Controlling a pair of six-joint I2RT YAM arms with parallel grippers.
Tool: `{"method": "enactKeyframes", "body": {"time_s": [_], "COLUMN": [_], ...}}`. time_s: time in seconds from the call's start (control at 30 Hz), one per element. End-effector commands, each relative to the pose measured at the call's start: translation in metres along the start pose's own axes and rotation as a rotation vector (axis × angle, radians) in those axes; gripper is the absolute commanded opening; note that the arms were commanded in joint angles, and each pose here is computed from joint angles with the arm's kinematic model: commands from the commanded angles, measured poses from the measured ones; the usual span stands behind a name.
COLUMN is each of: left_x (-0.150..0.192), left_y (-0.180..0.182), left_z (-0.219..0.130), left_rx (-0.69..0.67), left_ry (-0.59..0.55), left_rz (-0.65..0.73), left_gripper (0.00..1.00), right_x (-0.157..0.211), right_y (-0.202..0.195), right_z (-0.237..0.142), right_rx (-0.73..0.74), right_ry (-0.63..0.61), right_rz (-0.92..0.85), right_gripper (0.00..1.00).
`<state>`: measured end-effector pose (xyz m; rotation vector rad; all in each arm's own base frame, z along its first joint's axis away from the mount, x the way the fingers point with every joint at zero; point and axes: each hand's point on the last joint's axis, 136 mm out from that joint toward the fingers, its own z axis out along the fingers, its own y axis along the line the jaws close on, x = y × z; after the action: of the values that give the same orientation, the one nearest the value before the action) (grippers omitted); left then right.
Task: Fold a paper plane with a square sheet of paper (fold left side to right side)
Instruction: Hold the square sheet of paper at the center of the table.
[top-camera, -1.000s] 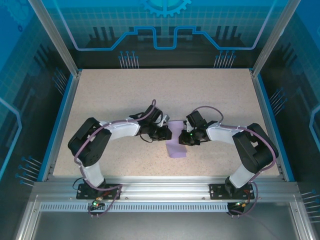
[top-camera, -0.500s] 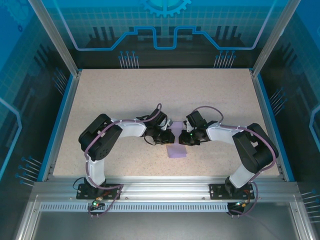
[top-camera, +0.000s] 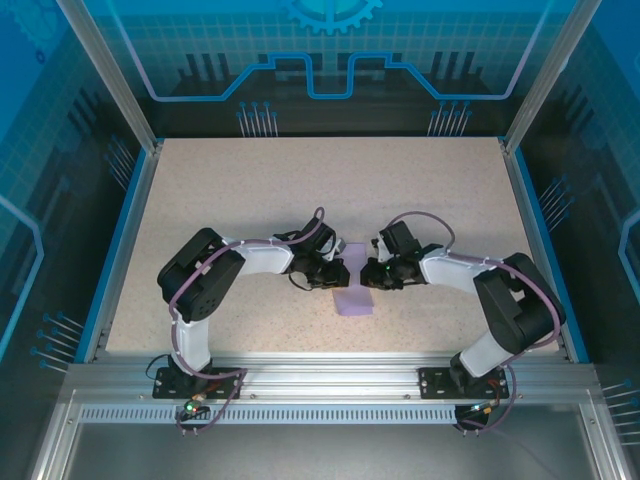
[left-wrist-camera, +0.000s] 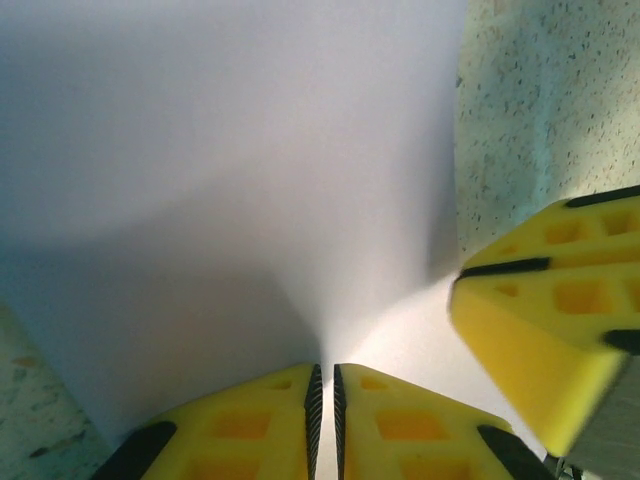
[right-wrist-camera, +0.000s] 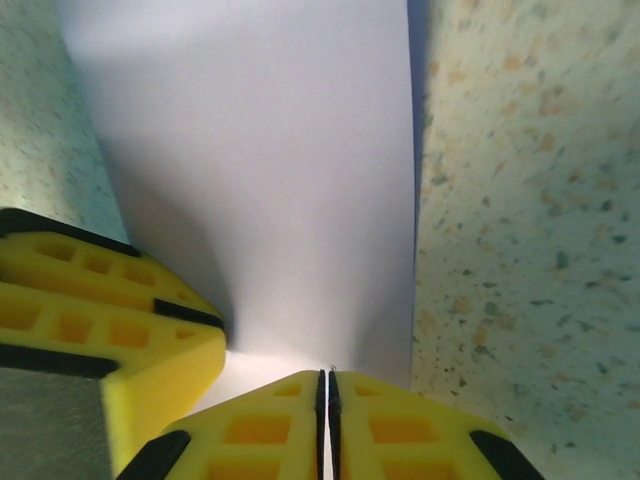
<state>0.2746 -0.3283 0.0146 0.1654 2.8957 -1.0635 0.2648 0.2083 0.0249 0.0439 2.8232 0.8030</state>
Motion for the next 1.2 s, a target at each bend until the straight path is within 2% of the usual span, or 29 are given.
{"method": "enactKeyframes", "body": {"time_s": [0.0, 0.3, 0.57, 0.9, 1.17], "left_x": [0.019, 0.019, 0.019, 0.021, 0.042], "left_y": [0.027, 0.028, 0.028, 0.020, 0.012], "left_z": [0.010, 0.012, 0.013, 0.009, 0.003], "left_rx": [-0.110, -0.114, -0.114, -0.108, -0.092], "left_ry": [0.061, 0.069, 0.073, 0.075, 0.100], "left_rz": [-0.054, -0.057, -0.056, -0.029, -0.017], "left_gripper": [0.17, 0.17, 0.17, 0.17, 0.17], "right_x": [-0.017, -0.037, -0.041, -0.017, -0.007], "right_y": [0.012, 0.026, 0.030, -0.006, -0.023], "right_z": [-0.011, 0.005, 0.026, 0.044, 0.045], "right_rx": [-0.075, -0.140, -0.156, -0.024, 0.050], "right_ry": [-0.061, -0.051, -0.003, 0.078, 0.100], "right_rz": [-0.016, -0.017, -0.018, 0.074, 0.099], "right_gripper": [0.12, 0.11, 0.11, 0.10, 0.10]}}
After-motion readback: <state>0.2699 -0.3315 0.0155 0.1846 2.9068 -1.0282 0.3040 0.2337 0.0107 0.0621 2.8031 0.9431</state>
